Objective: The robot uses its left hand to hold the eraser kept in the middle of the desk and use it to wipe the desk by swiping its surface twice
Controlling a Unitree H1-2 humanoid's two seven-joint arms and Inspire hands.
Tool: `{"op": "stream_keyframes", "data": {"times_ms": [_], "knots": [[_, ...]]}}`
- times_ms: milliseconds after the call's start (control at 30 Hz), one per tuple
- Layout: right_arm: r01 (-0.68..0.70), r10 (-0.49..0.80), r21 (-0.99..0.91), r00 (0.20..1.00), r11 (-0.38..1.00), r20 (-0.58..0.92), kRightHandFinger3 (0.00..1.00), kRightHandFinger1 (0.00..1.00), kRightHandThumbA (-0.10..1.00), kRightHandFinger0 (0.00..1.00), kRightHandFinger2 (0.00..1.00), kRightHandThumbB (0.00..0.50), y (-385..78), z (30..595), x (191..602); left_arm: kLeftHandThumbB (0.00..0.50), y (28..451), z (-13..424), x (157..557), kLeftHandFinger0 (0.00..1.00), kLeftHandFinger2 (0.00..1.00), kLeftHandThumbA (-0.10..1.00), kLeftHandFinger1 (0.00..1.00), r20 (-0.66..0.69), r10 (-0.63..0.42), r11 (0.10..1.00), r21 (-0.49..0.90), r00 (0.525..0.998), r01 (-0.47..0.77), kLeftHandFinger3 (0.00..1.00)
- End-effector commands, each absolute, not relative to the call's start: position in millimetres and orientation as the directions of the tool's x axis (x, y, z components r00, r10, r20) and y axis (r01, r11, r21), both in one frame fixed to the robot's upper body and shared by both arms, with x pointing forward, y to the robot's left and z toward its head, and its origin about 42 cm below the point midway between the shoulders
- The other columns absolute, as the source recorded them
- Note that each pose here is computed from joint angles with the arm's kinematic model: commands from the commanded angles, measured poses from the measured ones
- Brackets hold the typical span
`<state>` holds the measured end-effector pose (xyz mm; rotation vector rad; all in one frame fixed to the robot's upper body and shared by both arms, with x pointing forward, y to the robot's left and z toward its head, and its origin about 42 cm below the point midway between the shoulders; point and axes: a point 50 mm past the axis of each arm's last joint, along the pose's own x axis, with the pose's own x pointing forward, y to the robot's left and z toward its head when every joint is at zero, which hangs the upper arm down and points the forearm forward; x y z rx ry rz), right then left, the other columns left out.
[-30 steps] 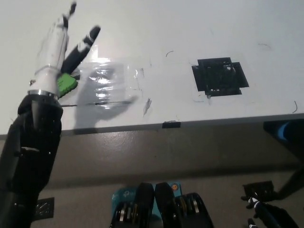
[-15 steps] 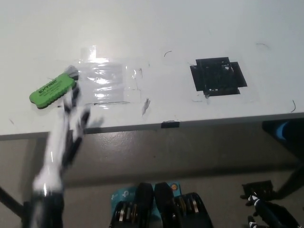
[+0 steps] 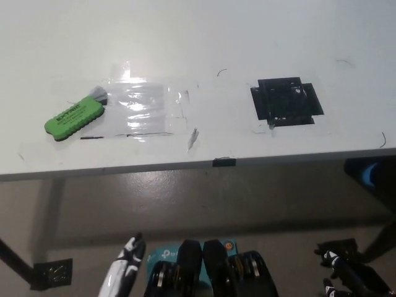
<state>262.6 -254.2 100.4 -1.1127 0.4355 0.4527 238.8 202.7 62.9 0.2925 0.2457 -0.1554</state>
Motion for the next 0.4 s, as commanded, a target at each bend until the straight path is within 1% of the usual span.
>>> {"op": "stream_keyframes", "data": {"times_ms": [0, 33, 67, 100, 133, 167, 200, 267, 300, 367], "knots": [[-0.511, 0.142, -0.774, 0.856, 0.373, -0.497, 0.96, 0.68, 0.2, 0.57, 0.83, 0.055, -257.6, 111.1, 272.1, 0.104, 200.5, 67.9, 249.5, 1.0, 1.0, 1.0, 1.0, -0.314, -0.157, 0.92, 0.299, 0.937, 0.254, 1.0], [-0.514, 0.143, -0.77, 0.854, 0.378, -0.501, 0.96, 0.69, 0.19, 0.58, 0.84, 0.052, -257.1, 111.4, 271.7, 0.127, 200.9, 68.2, 249.4, 1.0, 1.0, 1.0, 1.0, -0.322, -0.153, 0.925, 0.287, 0.934, 0.251, 1.0], [-0.517, 0.144, -0.768, 0.852, 0.378, -0.503, 0.95, 0.69, 0.2, 0.59, 0.84, 0.055, -257.6, 110.8, 270.6, 0.194, 201.1, 67.4, 249.2, 1.0, 1.0, 1.0, 1.0, -0.328, -0.148, 0.928, 0.279, 0.933, 0.246, 1.0], [-0.52, 0.144, -0.768, 0.85, 0.374, -0.506, 0.95, 0.7, 0.22, 0.59, 0.84, 0.048, -258.6, 109.6, 269.0, 0.204, 201.9, 65.9, 249.2, 1.0, 1.0, 1.0, 1.0, -0.332, -0.141, 0.931, 0.277, 0.933, 0.239, 1.0], [-0.522, 0.141, -0.767, 0.849, 0.372, -0.509, 0.96, 0.7, 0.22, 0.6, 0.84, 0.05, -258.6, 109.6, 269.0, 0.203, 202.8, 66.0, 249.9, 1.0, 1.0, 1.0, 1.0, -0.332, -0.138, 0.93, 0.281, 0.933, 0.238, 1.0], [-0.527, 0.142, -0.766, 0.846, 0.368, -0.514, 0.96, 0.7, 0.24, 0.6, 0.84, 0.045, -258.5, 108.2, 267.2, 0.226, 203.8, 65.2, 248.0, 1.0, 1.0, 1.0, 1.0, -0.344, -0.117, 0.934, 0.281, 0.932, 0.221, 1.0], [-0.526, 0.144, -0.766, 0.847, 0.371, -0.512, 0.96, 0.7, 0.24, 0.6, 0.84, 0.045, -258.5, 107.8, 266.6, 0.198, 205.3, 64.0, 248.9, 1.0, 1.0, 1.0, 1.0, -0.353, -0.114, 0.934, 0.279, 0.929, 0.221, 1.0], [-0.524, 0.143, -0.756, 0.847, 0.392, -0.513, 0.96, 0.71, 0.24, 0.61, 0.85, 0.048, -258.5, 106.8, 266.9, 0.171, 206.4, 67.5, 248.3, 1.0, 1.0, 1.0, 1.0, -0.359, -0.101, 0.946, 0.255, 0.928, 0.201, 1.0], [-0.519, 0.145, -0.755, 0.849, 0.4, -0.507, 0.95, 0.69, 0.21, 0.59, 0.84, 0.053, -258.6, 107.2, 267.5, 0.163, 206.7, 68.4, 249.6, 1.0, 1.0, 1.0, 1.0, -0.355, -0.105, 0.947, 0.25, 0.929, 0.202, 1.0], [-0.514, 0.148, -0.75, 0.852, 0.416, -0.502, 0.95, 0.69, 0.2, 0.59, 0.83, 0.051, -258.2, 107.3, 267.6, 0.161, 208.6, 69.4, 250.7, 1.0, 1.0, 1.0, 1.0, -0.35, -0.105, 0.948, 0.248, 0.931, 0.201, 1.0]]}}
